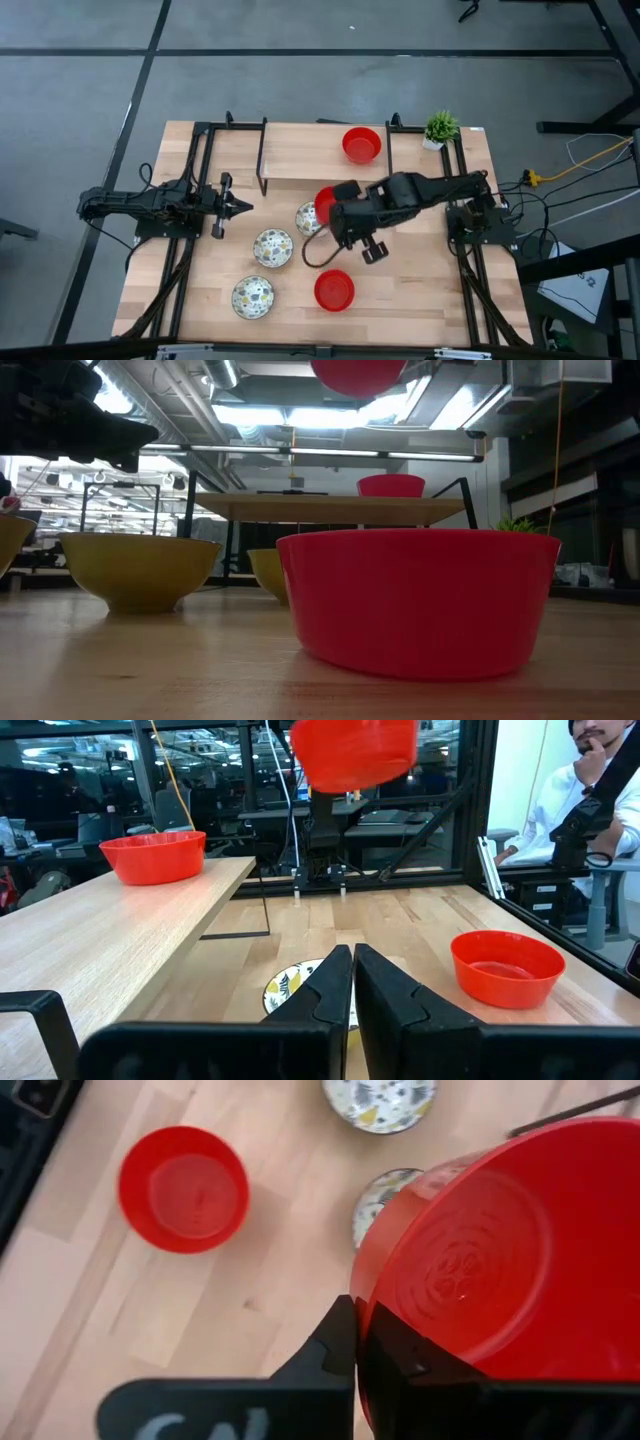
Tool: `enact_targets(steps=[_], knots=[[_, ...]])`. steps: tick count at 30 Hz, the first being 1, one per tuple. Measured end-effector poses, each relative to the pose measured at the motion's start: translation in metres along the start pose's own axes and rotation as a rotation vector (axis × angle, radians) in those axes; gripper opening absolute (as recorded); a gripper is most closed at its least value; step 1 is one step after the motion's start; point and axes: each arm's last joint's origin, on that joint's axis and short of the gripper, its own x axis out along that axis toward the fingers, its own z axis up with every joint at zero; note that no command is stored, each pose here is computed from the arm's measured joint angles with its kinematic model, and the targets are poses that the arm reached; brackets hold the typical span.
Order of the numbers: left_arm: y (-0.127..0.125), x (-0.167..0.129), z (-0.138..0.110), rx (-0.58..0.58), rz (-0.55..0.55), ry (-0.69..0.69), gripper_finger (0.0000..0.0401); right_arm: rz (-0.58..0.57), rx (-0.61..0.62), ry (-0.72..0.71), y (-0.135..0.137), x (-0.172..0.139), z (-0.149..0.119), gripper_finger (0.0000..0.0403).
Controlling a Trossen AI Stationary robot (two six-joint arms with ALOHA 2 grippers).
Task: Pick & Place Mini bowls
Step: Stack the right red bowl on top of the red bowl on the shelf
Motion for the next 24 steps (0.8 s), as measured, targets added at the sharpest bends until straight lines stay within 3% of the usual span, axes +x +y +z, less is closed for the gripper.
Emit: enact_targets(steps=[11, 24], knots=[[0.000, 0.000, 0.000, 0.000, 0.000, 0.000, 0.0009, -0.040, -0.015, 0.028, -0.038, 0.005, -0.012, 0.0008], [0.000, 0.000, 0.000, 0.000, 0.000, 0.000, 0.0012, -0.095, 0.049, 0.068, -0.088, 0.007, -0.035, 0.0010]])
